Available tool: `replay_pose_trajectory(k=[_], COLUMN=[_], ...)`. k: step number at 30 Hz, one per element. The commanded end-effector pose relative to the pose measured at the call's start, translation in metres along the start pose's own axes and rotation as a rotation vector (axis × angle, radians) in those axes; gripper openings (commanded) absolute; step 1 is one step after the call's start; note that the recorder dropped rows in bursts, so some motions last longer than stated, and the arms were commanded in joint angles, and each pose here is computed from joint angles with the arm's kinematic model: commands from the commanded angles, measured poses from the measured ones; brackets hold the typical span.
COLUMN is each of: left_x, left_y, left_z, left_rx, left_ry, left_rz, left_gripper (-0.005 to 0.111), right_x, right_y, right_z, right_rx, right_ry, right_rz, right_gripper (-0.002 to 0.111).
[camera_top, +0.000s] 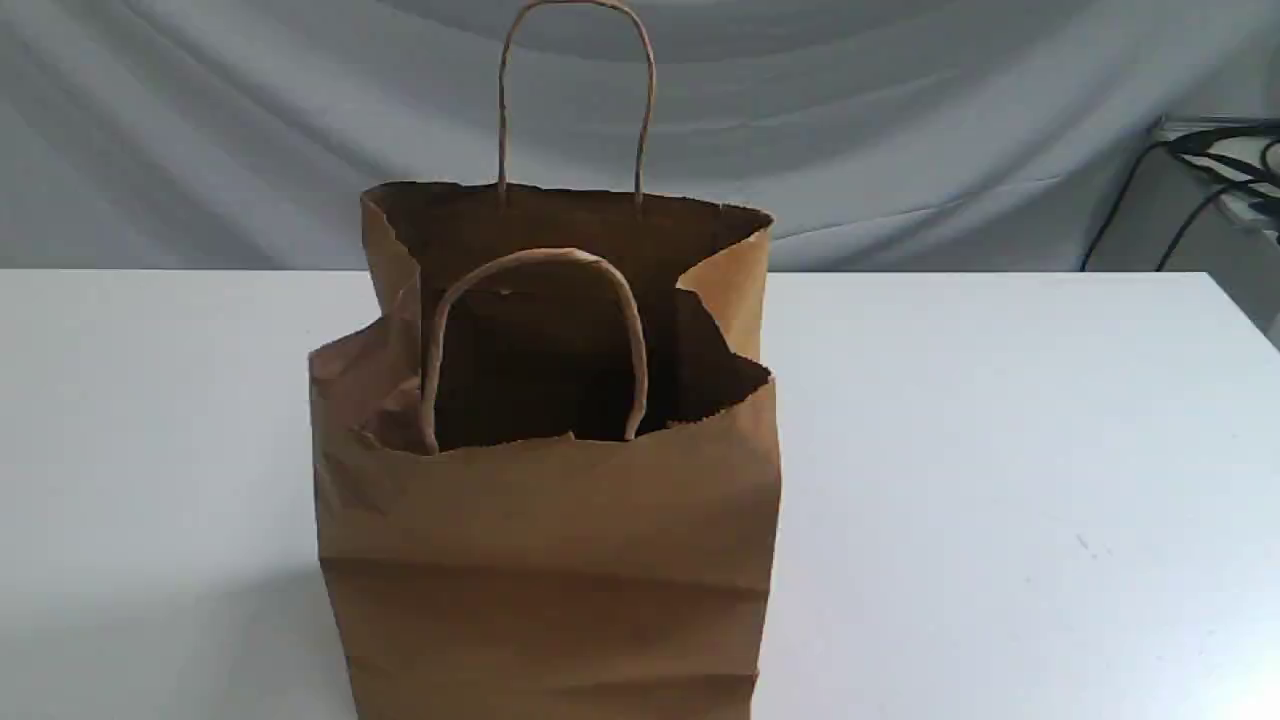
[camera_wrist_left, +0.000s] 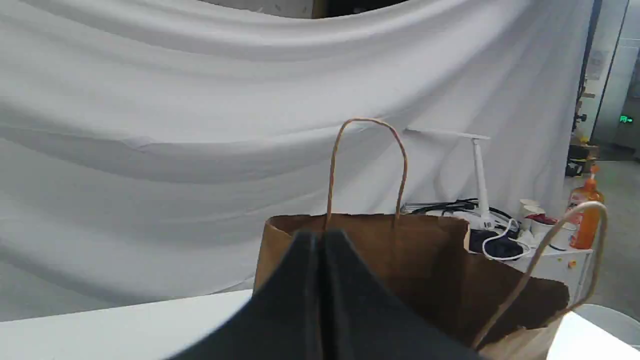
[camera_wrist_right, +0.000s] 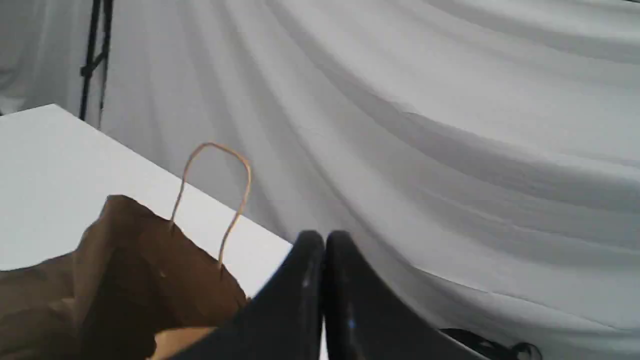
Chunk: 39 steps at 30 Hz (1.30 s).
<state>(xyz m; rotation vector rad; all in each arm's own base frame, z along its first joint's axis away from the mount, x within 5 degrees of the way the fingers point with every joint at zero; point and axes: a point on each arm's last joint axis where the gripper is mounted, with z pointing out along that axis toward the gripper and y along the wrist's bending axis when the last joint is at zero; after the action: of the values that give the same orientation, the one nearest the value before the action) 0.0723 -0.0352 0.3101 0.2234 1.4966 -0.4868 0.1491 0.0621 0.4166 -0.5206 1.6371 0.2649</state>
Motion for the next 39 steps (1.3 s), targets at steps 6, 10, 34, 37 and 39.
replay_pose_trajectory(k=[6, 10, 34, 37, 39], left_x=[0.013, 0.014, 0.014, 0.014, 0.014], left_y=[0.001, 0.001, 0.001, 0.001, 0.001], left_z=[-0.001, -0.001, -0.001, -0.001, -0.001], left_rx=[0.001, 0.0, 0.0, 0.0, 0.0], left_ry=[0.035, 0.045, 0.045, 0.045, 0.045], left_rz=[-0.1, -0.088, -0.088, -0.088, -0.088], left_gripper=[0.0, 0.0, 0.0, 0.0, 0.0], right_x=[0.067, 0.075, 0.073, 0.072, 0.075], right_y=[0.013, 0.015, 0.015, 0.016, 0.016], right_z=[-0.023, -0.025, -0.029, -0.041, -0.052], right_rx=[0.029, 0.024, 0.031, 0.051, 0.077], right_ry=[0.013, 0.025, 0.013, -0.043, -0.088], right_rz=[0.1, 0.101, 0.078, 0.08, 0.106], right_gripper=[0.0, 0.0, 0.0, 0.0, 0.0])
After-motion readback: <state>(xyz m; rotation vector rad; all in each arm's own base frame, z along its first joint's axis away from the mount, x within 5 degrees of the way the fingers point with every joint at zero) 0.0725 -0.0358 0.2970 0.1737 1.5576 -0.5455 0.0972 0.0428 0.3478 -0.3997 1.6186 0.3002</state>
